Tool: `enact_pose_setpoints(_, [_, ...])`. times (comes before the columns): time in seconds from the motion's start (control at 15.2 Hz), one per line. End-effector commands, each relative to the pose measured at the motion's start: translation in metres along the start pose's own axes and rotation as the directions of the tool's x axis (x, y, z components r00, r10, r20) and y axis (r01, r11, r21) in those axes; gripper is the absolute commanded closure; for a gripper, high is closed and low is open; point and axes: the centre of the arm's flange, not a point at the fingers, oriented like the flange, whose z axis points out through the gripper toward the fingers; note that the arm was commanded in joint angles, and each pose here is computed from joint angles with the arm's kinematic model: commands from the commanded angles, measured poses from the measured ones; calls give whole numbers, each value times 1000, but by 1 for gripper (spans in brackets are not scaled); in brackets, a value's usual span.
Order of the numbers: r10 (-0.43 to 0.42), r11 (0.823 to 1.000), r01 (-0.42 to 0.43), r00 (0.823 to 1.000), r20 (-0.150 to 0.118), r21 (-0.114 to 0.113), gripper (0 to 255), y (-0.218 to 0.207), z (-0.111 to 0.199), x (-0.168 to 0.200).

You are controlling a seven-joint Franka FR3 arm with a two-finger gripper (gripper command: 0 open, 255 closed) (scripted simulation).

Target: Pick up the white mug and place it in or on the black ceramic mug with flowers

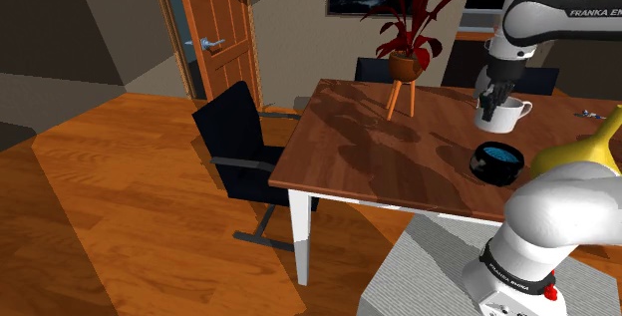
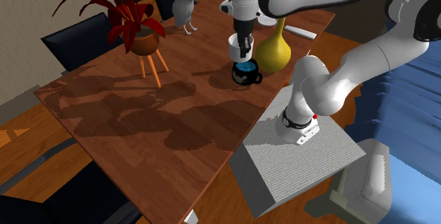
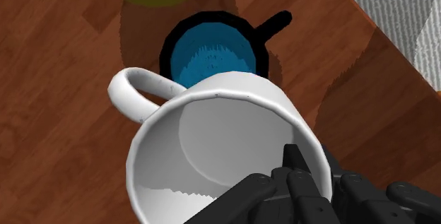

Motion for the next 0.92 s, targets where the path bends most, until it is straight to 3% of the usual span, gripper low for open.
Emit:
enact_pose_setpoints(0.0, [-2,1000,2,1000,1,-1,255,9,1,-25])
enact_pose_setpoints(0.26, [-2,1000,2,1000,1,-1,255,34,3,-69])
enact_pose_setpoints(0.86, [-2,1000,2,1000,1,-1,255,32,51,-66])
